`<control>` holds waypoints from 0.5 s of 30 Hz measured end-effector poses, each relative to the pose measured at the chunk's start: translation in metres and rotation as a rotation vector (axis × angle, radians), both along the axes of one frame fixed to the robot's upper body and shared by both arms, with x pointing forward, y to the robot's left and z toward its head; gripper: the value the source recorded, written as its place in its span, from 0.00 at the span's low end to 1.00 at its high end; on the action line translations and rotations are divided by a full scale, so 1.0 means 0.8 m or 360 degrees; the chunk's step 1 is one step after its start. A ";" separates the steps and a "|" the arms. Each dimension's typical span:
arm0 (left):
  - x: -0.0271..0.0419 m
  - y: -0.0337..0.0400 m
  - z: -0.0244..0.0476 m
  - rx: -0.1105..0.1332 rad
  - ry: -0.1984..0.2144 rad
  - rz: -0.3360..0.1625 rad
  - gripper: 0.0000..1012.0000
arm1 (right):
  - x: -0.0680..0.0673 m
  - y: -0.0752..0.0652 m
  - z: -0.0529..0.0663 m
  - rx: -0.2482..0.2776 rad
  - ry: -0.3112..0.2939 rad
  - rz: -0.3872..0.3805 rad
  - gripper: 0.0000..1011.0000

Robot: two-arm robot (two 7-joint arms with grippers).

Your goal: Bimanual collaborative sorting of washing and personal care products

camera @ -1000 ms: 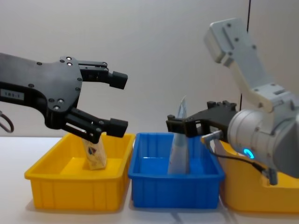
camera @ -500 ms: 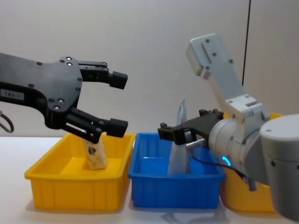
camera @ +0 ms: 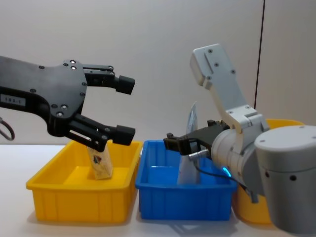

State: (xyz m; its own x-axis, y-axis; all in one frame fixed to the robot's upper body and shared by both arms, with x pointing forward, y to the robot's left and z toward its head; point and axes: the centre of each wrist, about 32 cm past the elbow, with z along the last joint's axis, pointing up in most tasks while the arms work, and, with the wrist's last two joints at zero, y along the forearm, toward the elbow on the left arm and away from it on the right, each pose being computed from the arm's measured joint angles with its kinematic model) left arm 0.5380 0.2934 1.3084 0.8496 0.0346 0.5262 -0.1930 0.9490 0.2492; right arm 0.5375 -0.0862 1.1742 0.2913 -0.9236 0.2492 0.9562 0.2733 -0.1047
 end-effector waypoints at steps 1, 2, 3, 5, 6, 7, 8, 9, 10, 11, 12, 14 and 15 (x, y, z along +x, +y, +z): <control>0.0000 0.0000 0.0000 0.0000 0.0000 0.0000 0.99 | 0.002 0.001 0.000 -0.0002 -0.0001 -0.0001 0.99; 0.0000 0.0000 0.0000 0.0000 0.0000 0.0000 0.99 | 0.002 0.001 0.000 -0.0003 -0.0003 -0.0001 0.99; 0.0000 0.0000 0.0000 0.0000 0.0000 0.0000 0.99 | 0.003 0.001 -0.001 -0.0005 -0.0004 -0.0001 0.99; 0.0000 0.0000 0.0000 0.0000 0.0000 0.0000 0.99 | 0.006 0.002 -0.001 -0.0012 -0.0007 -0.0001 0.99; 0.0000 0.0000 0.0000 0.0000 0.0000 0.0000 0.99 | 0.008 0.002 -0.001 -0.0015 -0.0011 -0.0001 0.99; 0.0000 0.0000 0.0000 0.0000 0.0000 0.0000 0.99 | 0.010 0.002 -0.001 -0.0017 -0.0012 -0.0002 0.99; 0.0000 0.0000 0.0001 0.0000 0.0000 0.0000 0.99 | 0.010 0.002 -0.001 -0.0017 -0.0012 -0.0002 0.99; 0.0000 0.0000 0.0000 0.0000 0.0000 0.0000 0.99 | 0.012 0.002 -0.001 -0.0021 -0.0016 -0.0002 0.99; 0.0000 0.0000 0.0000 0.0000 0.0000 0.0000 0.99 | 0.014 0.003 -0.002 -0.0025 -0.0019 -0.0002 0.99; 0.0000 0.0000 0.0000 0.0000 0.0000 0.0000 0.99 | 0.016 0.003 -0.002 -0.0025 -0.0021 -0.0002 0.99; 0.0000 0.0000 0.0000 0.0000 0.0000 0.0000 0.99 | 0.018 0.004 -0.001 -0.0027 -0.0025 -0.0001 0.99; 0.0000 0.0000 0.0000 0.0000 0.0000 0.0000 0.99 | 0.020 0.004 -0.001 -0.0029 -0.0031 -0.0002 0.99; 0.0000 0.0000 0.0000 0.0000 0.0000 0.0000 0.99 | 0.021 0.004 -0.001 -0.0031 -0.0032 -0.0003 0.99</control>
